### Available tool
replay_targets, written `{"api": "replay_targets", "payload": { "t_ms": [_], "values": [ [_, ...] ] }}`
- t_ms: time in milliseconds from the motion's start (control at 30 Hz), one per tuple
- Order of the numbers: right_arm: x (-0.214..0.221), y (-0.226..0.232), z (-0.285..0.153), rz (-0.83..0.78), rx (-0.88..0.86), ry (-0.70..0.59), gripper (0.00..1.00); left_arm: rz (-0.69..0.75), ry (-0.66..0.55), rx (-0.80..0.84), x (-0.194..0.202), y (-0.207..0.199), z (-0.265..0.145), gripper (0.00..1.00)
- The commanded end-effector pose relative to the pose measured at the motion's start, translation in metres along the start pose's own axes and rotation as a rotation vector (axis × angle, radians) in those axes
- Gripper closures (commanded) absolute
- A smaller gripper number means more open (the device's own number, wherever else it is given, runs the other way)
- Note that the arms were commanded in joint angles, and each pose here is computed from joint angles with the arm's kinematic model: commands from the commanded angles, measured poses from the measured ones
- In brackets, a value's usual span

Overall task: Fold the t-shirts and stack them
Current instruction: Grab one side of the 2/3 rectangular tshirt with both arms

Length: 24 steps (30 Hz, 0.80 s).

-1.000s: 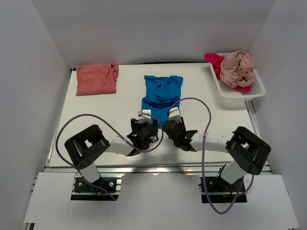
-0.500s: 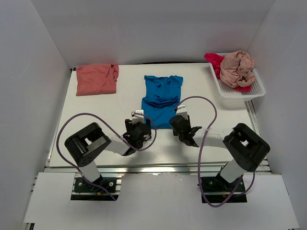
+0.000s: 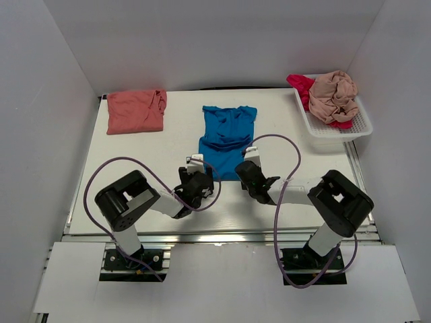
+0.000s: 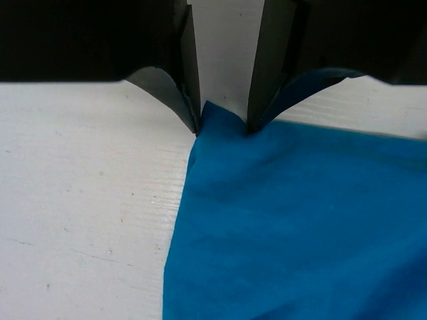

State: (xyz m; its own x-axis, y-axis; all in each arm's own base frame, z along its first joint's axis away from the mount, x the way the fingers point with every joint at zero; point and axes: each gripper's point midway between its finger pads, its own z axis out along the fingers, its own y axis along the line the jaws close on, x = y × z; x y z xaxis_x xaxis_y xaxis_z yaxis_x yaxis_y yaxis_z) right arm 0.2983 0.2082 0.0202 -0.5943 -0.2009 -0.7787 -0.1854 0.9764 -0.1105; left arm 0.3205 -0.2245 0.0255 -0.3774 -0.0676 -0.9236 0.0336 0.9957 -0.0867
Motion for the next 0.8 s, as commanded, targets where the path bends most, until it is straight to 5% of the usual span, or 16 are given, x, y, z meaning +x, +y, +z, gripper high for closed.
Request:
{"api": "replay_targets", "payload": {
  "t_ms": [0,100,133,167,367,767],
  "values": [
    [-0.011,0.007,0.005,0.022,-0.011,-0.025,0.60,-0.039,-0.026,0.041,-0.012,-0.014,0.002,0.20],
    [-0.009,0.007,0.007,0.008,-0.016,-0.026,0.69,-0.034,-0.022,0.043,-0.011,-0.013,0.004,0.35],
    [-0.009,0.008,0.007,0.007,-0.017,-0.028,0.75,-0.035,-0.021,0.046,-0.011,-0.013,0.003,0.48],
    [-0.008,0.008,0.008,0.006,-0.018,-0.027,0.88,-0.037,-0.021,0.048,-0.010,-0.013,0.003,0.58],
    [-0.005,0.009,0.009,-0.006,-0.025,-0.014,1.00,-0.040,-0.019,0.035,-0.012,-0.008,0.004,1.00],
    [-0.012,-0.004,-0.011,0.011,-0.016,-0.030,1.00,-0.054,-0.004,-0.001,-0.041,0.011,-0.026,1.00]
  ]
}}
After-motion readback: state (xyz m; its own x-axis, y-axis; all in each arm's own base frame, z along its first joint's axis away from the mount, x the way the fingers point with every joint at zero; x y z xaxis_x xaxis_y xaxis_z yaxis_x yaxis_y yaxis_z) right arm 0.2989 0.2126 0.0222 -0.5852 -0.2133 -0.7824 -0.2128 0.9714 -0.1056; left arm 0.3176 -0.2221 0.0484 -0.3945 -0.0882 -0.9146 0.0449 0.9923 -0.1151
